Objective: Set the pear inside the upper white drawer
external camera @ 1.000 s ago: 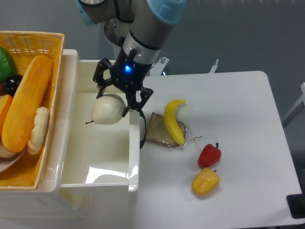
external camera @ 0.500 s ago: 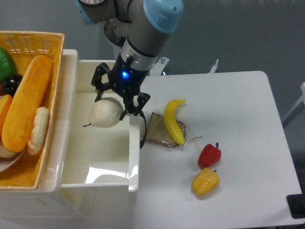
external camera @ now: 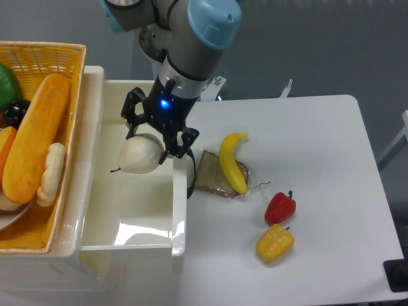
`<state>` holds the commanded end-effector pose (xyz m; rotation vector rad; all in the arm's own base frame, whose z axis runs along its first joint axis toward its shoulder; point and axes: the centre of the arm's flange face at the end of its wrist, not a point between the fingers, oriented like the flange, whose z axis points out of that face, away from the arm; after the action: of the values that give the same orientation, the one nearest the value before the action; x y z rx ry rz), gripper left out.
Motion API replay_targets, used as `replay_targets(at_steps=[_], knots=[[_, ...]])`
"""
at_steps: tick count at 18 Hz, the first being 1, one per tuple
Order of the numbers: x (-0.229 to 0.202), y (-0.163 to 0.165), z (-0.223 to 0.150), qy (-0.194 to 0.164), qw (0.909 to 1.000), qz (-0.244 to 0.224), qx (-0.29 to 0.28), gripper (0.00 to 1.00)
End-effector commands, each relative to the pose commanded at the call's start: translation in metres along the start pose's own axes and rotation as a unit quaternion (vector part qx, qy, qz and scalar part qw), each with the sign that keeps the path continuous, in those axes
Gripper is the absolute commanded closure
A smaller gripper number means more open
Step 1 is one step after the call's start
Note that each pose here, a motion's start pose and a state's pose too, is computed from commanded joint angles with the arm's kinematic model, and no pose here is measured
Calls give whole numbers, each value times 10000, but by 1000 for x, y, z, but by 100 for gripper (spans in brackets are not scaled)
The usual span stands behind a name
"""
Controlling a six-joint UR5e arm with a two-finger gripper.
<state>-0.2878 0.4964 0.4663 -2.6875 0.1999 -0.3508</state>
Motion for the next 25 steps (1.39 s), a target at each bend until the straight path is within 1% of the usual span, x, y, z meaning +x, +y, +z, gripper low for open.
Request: replay_targets(at_steps=[10,12,13,15,18,19,21,25], knots=[[-1,-1,-2,-24,10000,27,7,12],[-6,2,-10,-91,9999,-11,45,12],[-10,2,-17,-150,9999,-33,80,11],[-18,6,-27,-308,9994,-57,146,6],[-32,14,-40,-750,9972,-49,14,4],[-34,16,-41,-777,9970,-63,18,1],[-38,17,-46,-886,9960,-62,1,0],[-47,27,-42,-1208,9912,-96,-541,0]])
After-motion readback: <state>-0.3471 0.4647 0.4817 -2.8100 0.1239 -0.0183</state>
